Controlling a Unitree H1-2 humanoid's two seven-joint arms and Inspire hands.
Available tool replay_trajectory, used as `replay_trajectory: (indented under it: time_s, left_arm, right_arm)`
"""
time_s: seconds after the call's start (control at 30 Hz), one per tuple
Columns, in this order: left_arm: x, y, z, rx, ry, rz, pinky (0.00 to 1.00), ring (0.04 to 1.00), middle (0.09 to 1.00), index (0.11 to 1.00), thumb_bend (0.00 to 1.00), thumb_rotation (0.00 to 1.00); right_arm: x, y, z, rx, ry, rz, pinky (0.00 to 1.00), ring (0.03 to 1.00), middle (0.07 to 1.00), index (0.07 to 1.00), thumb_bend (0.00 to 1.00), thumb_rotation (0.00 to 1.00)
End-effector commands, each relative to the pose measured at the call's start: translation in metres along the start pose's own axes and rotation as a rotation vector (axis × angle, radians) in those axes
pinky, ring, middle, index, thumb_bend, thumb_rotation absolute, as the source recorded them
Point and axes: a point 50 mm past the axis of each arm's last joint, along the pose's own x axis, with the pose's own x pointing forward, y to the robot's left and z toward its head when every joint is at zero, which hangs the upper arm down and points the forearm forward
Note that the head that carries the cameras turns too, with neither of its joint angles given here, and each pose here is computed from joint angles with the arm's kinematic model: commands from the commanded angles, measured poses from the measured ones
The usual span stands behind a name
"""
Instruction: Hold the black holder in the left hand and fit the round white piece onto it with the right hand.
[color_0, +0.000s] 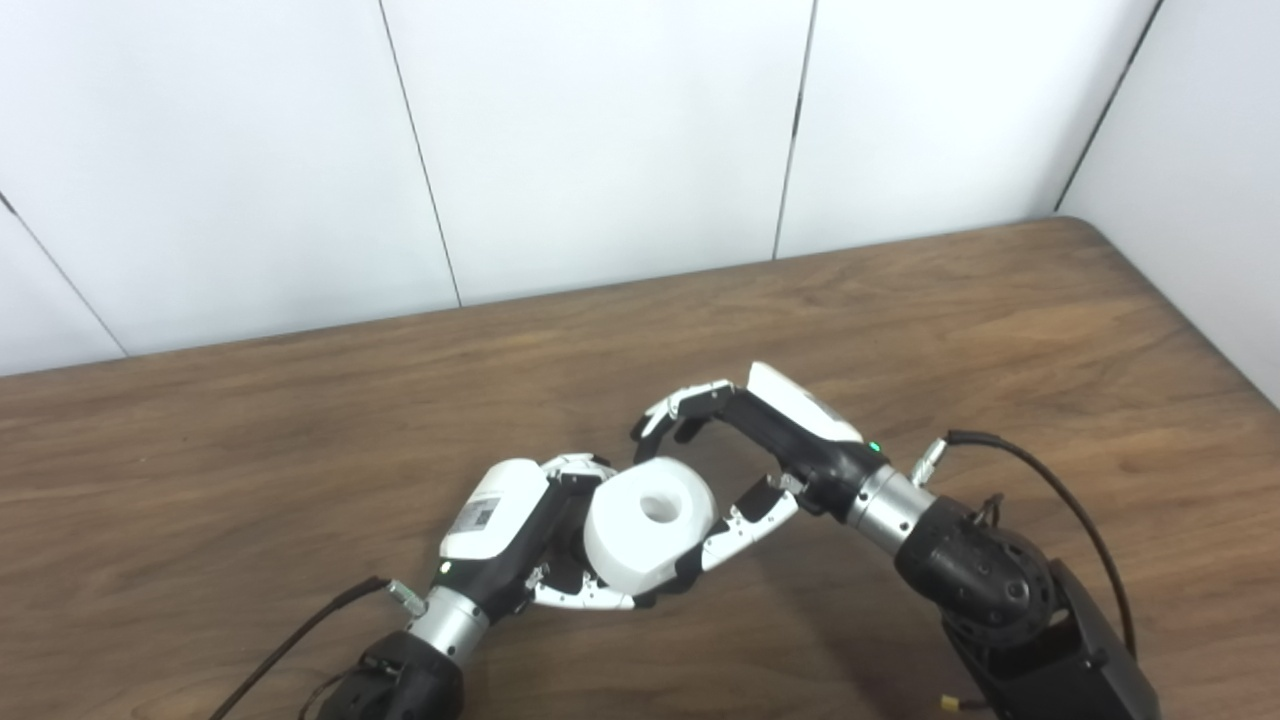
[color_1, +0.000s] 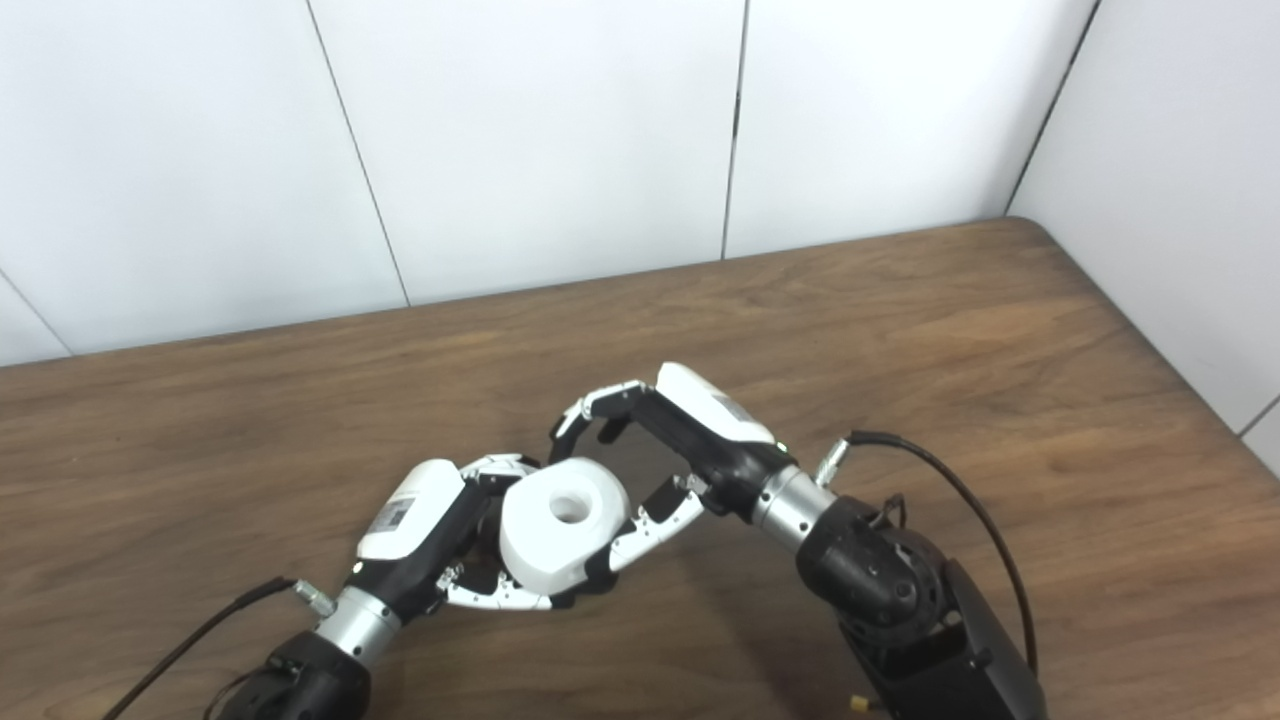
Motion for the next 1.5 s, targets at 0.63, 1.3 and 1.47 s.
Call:
replay_trajectory:
  time_s: [0.63,1.3,1.47]
  left_arm:
    - [0.005,0.005,0.008,0.011,-0.039,0.029,0.94,0.826,0.714,0.483,0.52,0.05]
    - [0.009,-0.003,0.013,0.001,-0.04,0.027,0.93,0.826,0.71,0.482,0.52,0.05]
    - [0.009,-0.002,0.014,-0.001,-0.038,0.033,0.94,0.829,0.711,0.482,0.52,0.05]
  right_arm:
    - [0.002,-0.026,0.018,-0.105,-0.128,-0.046,0.65,0.772,0.698,0.482,0.52,0.14]
    - [0.009,-0.015,0.03,-0.199,-0.185,0.014,0.63,0.768,0.682,0.48,0.52,0.13]
    - [0.008,-0.015,0.032,-0.232,-0.203,0.021,0.63,0.774,0.683,0.48,0.52,0.13]
